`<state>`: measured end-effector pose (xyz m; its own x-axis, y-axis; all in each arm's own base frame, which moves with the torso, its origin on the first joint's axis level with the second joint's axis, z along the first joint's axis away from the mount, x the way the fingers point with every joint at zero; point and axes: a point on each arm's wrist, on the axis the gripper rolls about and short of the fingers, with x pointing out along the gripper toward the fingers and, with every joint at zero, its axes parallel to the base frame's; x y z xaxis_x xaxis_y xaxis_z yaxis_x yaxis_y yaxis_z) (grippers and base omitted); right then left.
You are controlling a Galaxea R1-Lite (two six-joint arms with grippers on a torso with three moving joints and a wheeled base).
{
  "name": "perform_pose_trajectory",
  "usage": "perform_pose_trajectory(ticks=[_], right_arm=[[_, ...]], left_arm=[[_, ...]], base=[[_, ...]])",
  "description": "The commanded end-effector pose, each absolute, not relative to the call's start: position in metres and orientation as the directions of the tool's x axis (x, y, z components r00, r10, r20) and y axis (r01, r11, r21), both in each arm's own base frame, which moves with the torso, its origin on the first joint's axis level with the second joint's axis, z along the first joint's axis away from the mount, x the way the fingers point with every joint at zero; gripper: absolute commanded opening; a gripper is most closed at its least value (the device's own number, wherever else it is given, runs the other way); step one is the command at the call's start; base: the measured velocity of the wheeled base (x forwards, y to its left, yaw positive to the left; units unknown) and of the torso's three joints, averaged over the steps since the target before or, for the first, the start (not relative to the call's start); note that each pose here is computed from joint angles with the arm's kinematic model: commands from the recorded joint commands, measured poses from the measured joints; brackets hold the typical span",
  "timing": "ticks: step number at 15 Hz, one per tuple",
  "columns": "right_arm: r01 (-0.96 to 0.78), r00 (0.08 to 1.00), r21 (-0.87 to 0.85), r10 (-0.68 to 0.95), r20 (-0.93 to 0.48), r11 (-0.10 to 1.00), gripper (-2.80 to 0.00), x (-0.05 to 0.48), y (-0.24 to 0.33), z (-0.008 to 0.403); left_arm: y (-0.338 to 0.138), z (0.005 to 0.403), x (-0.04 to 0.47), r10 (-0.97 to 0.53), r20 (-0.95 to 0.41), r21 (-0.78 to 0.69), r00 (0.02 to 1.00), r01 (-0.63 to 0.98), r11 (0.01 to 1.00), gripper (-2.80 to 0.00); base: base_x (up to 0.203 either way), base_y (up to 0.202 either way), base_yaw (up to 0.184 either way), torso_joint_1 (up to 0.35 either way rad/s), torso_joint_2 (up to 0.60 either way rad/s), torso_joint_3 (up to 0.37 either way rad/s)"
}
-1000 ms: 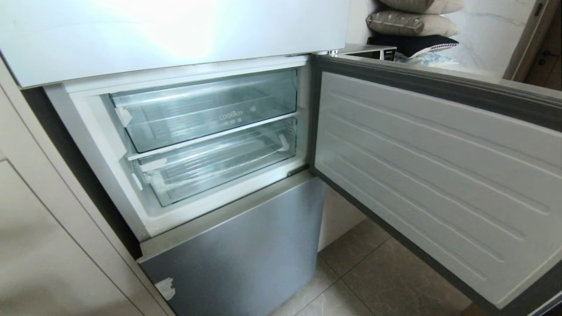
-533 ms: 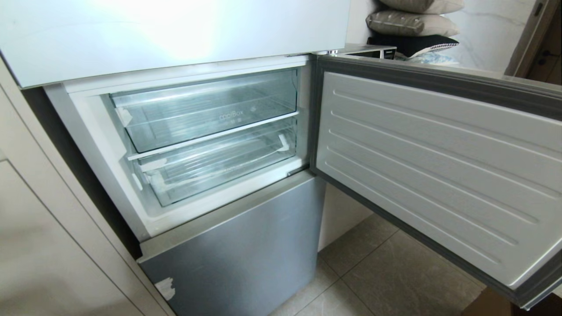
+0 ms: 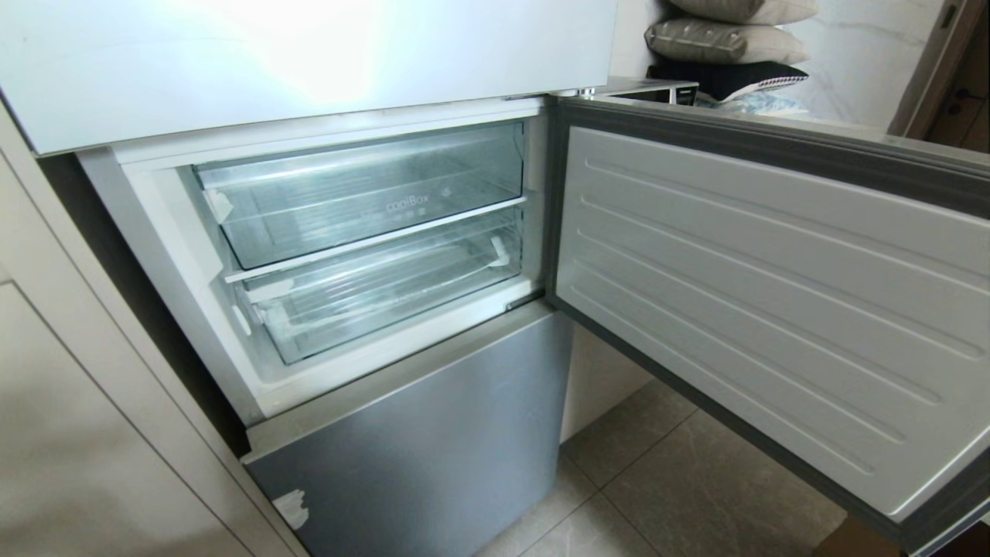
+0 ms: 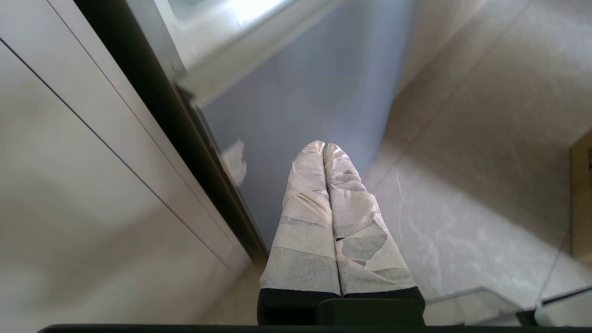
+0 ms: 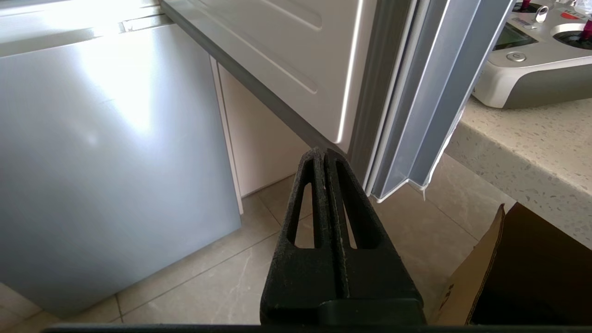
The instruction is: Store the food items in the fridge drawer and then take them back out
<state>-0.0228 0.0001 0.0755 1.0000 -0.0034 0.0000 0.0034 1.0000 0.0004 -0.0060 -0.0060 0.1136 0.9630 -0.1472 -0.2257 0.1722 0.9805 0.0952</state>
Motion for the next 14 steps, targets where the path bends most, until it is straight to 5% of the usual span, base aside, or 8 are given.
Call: perform_pose_trajectory(ticks=[1,14], right_arm=[[0.003,1.0,0.0,-0.003,0.0,1.0,-2.8,-0.023,0.0,0.075],[0.003,1.0,-0.002,-0.003,0.0,1.0,-2.8,-0.023,0.0,0.075]], left_arm=[[-0.006,0.101,-0.005,-0.138,-0.272,0.089,0.952,0.167,0.982,-2.8],[-0.003,0.094,0.006,-0.09,-0.409,0.124,0.908,0.153,0.98,-2.8]], base=[[0.0,0.0,0.0,0.0,0.0,0.0],[0.0,0.0,0.0,0.0,0.0,0.0]])
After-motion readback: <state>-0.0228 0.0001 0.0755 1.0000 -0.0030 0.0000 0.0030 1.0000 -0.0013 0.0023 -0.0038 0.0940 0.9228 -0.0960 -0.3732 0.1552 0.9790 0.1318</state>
